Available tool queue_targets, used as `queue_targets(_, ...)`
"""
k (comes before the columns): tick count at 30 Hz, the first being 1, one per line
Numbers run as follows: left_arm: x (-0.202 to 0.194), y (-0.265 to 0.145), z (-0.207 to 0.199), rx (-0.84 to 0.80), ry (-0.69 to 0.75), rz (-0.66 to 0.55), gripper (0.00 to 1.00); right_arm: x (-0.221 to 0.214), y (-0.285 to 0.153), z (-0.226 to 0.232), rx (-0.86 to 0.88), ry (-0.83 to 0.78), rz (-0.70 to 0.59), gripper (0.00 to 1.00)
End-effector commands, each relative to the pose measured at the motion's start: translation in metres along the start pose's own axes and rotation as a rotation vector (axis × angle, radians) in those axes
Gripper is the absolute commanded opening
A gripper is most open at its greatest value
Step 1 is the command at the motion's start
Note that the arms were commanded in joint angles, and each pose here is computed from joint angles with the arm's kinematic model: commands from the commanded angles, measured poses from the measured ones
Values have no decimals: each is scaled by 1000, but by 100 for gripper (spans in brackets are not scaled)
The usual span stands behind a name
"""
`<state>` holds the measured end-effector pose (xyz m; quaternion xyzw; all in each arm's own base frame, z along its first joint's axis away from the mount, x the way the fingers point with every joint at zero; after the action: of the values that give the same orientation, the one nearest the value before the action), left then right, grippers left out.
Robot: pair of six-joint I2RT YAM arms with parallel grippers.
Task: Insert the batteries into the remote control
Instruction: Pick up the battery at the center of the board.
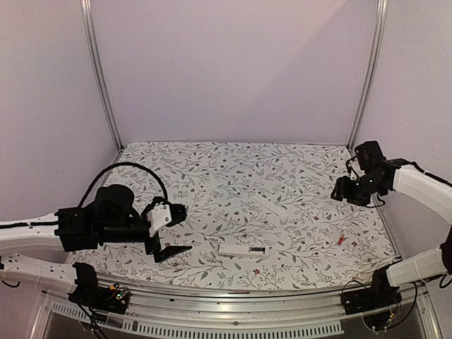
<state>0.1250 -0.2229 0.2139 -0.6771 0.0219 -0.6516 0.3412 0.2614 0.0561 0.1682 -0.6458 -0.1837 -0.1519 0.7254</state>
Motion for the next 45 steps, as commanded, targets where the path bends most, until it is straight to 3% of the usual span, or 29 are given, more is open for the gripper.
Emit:
queue_targets(1, 8, -7, -3, -18, 6, -15, 100, 76, -43, 33, 179, -446, -288, 66)
queue_targets(6, 12, -9, -5, -33, 6, -32, 100, 74, -49, 51, 267, -1063, -420, 72)
queue_targets(11, 14, -14, -9, -47, 13, -52, 100, -1, -35, 37, 307, -1749, -255, 76)
queue_targets(15, 16, -18, -13, -59, 22, -66, 100, -36, -21, 17, 345, -1832, 9, 75)
queue_targets(22, 17, -20, -15, -56, 27, -65, 100, -85, -5, -6, 310, -2008, 193, 76)
queue_targets(26, 20, -22, -16, -61, 26, -75, 100, -79, 2, -3, 297, -2104, 155, 76)
queue_targets(32, 20, -24, -15, -47, 24, -81, 100, -75, 20, -9, 316, -2206, 246, 72)
queue_targets(37, 21, -26, -14, -39, 23, -88, 100, -78, 28, -13, 344, -2242, 315, 69)
queue_targets(45, 21, -25, -13, -24, 26, -78, 100, -78, 39, -9, 366, -2281, 310, 66)
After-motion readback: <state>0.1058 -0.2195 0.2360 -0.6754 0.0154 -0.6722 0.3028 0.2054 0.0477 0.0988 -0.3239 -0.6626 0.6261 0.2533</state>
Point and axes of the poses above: each gripper's point midway between its finger pads, its own y axis out along the fingers, its own z axis along the line the jaws close on, x = y × z, the point moved 7 cm from there along -y, back along the fingers, and after that the axes turned 15 degrees about -y, right-handed, at the moved point
